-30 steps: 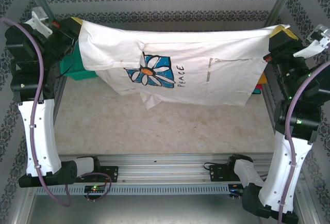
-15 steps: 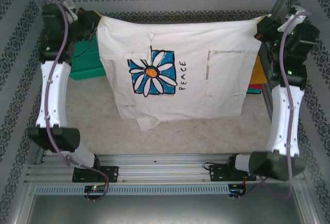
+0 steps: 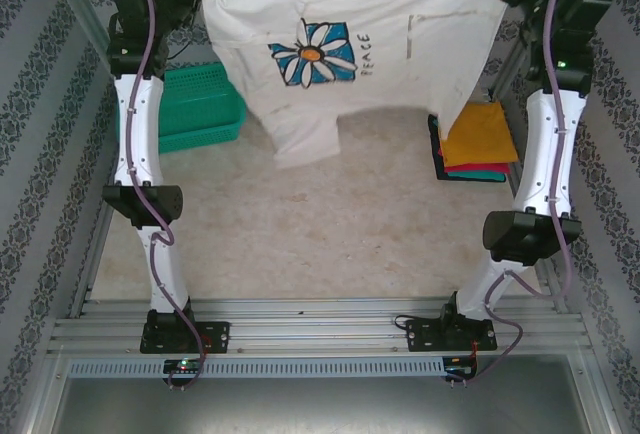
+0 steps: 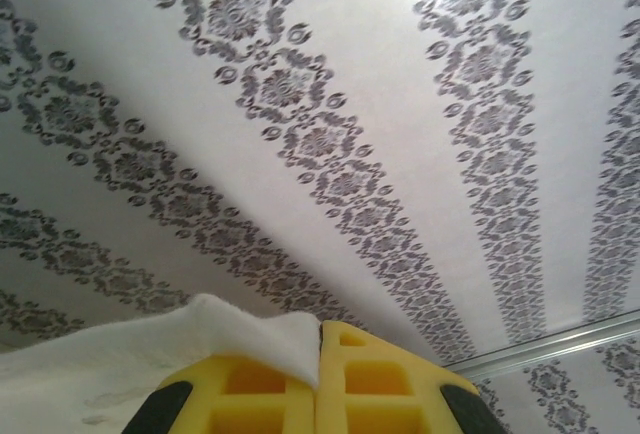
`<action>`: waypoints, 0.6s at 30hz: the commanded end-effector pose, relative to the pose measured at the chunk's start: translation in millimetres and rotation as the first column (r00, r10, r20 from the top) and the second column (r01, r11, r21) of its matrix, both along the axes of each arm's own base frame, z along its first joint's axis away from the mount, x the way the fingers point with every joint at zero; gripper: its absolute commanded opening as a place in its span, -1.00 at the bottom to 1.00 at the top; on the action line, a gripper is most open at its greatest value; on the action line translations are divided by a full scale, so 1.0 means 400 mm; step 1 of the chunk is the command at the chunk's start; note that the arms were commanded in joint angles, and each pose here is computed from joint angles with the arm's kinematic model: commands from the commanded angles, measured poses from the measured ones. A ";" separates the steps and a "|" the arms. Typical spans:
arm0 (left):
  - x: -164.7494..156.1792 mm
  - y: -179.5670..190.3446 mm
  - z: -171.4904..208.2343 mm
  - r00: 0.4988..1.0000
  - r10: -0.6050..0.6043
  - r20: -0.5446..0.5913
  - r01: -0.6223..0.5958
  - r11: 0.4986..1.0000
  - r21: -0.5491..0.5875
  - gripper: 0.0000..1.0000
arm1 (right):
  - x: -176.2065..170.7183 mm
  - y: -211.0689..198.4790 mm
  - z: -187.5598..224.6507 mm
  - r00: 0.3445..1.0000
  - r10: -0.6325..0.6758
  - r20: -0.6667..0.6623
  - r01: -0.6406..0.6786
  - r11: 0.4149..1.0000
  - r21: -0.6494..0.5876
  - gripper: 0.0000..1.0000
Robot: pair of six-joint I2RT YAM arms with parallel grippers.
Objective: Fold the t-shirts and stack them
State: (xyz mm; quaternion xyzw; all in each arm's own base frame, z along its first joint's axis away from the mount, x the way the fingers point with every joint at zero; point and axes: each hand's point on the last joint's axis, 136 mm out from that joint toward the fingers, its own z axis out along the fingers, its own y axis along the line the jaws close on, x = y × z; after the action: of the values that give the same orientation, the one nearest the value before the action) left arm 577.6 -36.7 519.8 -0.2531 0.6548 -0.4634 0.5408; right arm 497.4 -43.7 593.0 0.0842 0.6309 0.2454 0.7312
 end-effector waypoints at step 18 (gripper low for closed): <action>-0.363 -0.057 -0.456 0.930 -0.101 -0.354 0.102 0.995 -0.016 -1.00 | -0.329 0.091 -0.558 0.936 0.046 -0.350 -0.017 0.996 0.085 -1.00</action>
State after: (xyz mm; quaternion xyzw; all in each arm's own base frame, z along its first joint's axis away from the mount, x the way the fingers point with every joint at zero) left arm 453.2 -53.7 370.5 -0.2948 0.7484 -0.4307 0.4092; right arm 385.4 -21.7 396.8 0.1455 0.7331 0.2423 0.6187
